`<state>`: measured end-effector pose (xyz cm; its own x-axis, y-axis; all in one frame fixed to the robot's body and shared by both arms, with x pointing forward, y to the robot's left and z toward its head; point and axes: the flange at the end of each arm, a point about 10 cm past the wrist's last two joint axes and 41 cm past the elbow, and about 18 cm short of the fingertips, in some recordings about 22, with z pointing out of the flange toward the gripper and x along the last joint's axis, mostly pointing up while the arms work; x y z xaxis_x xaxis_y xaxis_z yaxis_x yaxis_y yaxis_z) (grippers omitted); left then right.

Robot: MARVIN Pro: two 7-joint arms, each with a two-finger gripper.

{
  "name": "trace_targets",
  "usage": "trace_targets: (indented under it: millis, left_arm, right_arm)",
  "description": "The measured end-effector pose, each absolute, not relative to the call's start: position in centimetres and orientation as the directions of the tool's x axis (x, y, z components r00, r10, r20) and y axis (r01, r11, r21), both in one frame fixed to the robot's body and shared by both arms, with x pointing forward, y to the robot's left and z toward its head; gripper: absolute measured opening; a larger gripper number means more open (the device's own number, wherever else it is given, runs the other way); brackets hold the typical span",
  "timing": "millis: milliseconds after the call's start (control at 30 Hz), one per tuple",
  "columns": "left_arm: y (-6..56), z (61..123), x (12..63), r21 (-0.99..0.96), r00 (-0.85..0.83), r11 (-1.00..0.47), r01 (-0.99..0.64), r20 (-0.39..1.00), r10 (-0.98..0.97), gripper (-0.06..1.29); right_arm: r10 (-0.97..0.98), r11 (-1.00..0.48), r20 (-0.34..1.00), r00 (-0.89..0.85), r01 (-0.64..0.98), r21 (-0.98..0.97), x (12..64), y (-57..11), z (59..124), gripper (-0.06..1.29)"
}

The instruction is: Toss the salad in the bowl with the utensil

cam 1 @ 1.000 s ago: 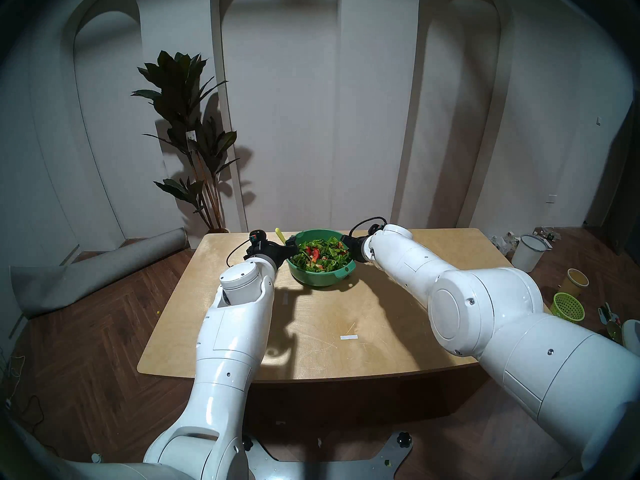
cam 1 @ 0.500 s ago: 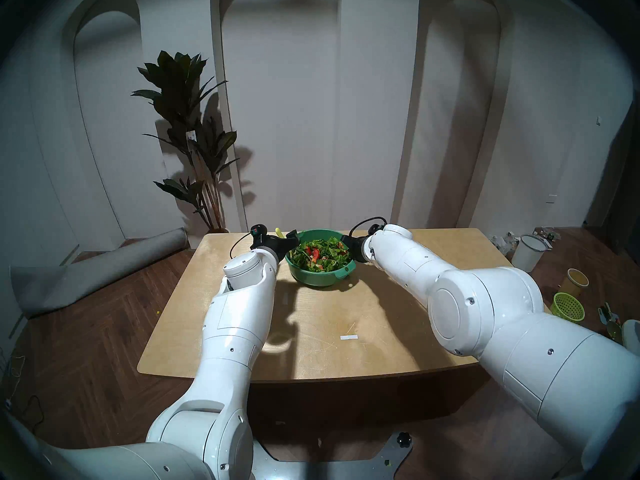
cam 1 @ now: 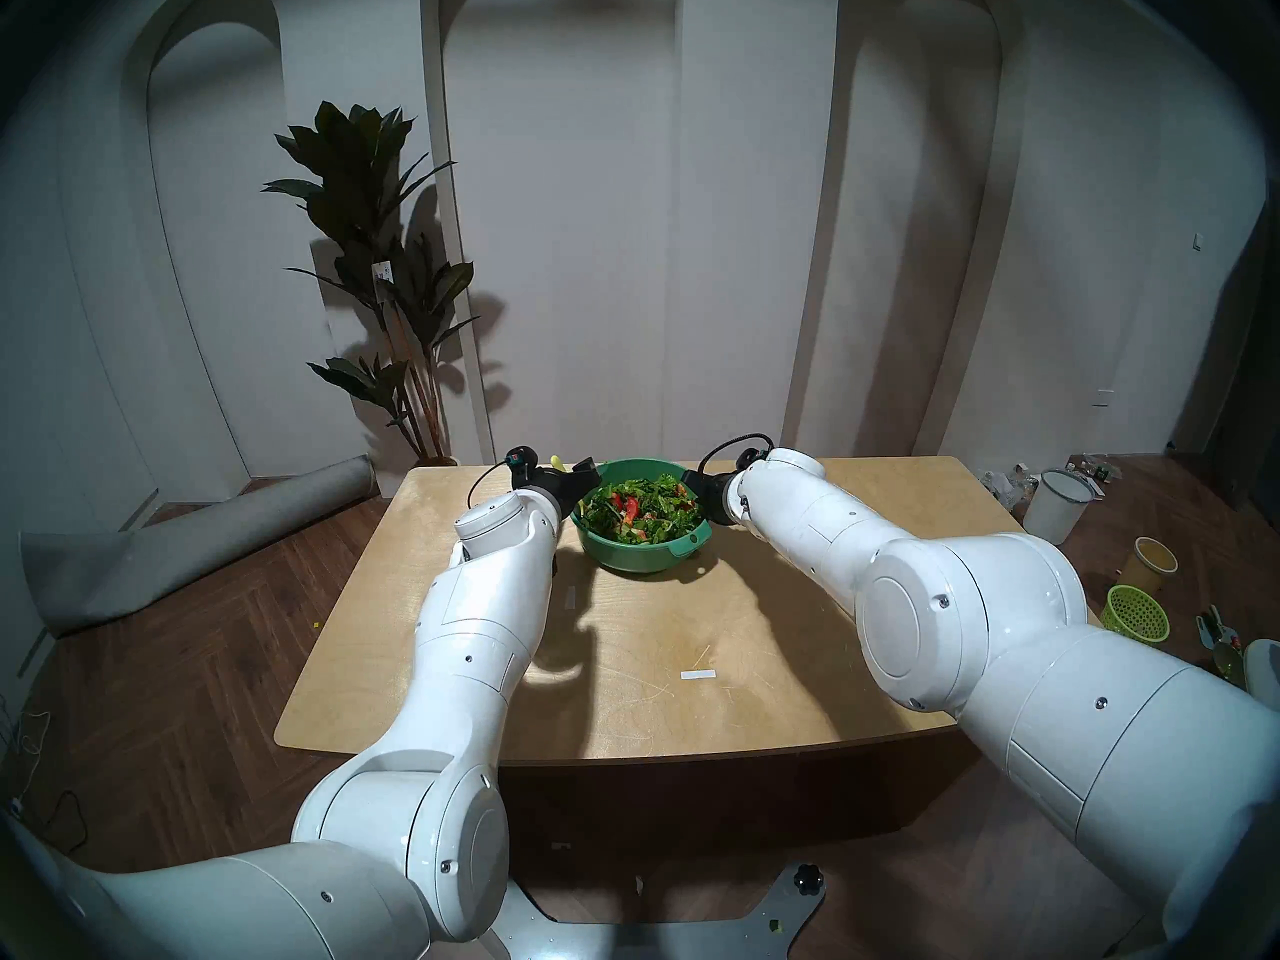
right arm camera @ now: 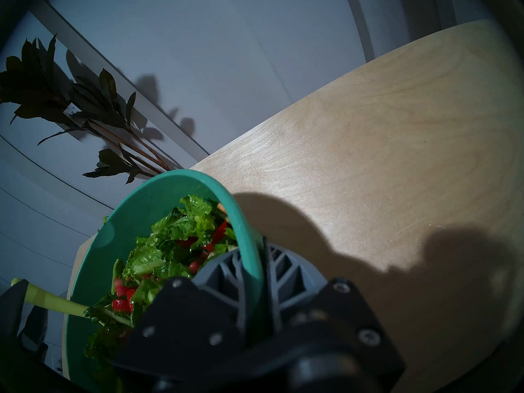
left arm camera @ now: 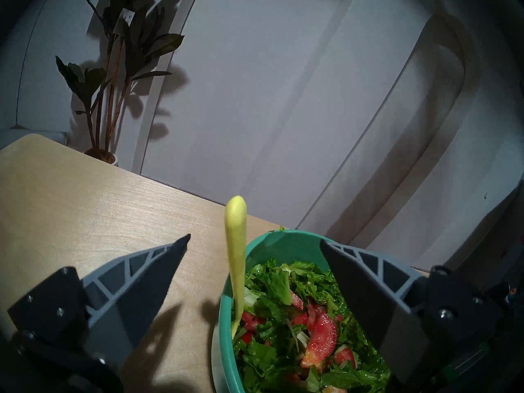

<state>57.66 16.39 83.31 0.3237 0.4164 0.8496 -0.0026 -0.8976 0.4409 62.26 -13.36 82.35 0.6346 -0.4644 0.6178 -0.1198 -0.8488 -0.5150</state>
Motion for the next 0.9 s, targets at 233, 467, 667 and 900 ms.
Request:
trace_targets:
  millis: [233,467,667,900]
  left_arm:
    - [17.1,82.7,58.6,0.452,0.343,-0.892,0.016,0.835,0.43,0.79]
    - [17.6,82.6,59.5,0.462,0.351,-0.887,0.03,0.826,0.442,1.07]
    - [17.8,82.7,60.3,0.466,0.355,-0.884,0.035,0.821,0.447,1.04]
    - [17.8,82.7,61.1,0.468,0.36,-0.883,0.038,0.818,0.449,1.04]
  right_arm:
    - [-0.464,-0.849,0.618,0.635,-0.12,-0.515,62.3,-13.4,82.4,0.11]
    - [-0.465,-0.849,0.618,0.634,-0.12,-0.515,62.3,-13.4,82.4,0.11]
    - [-0.465,-0.848,0.618,0.634,-0.12,-0.516,62.3,-13.4,82.4,0.11]
    - [-0.465,-0.848,0.618,0.634,-0.12,-0.516,62.3,-13.4,82.4,0.11]
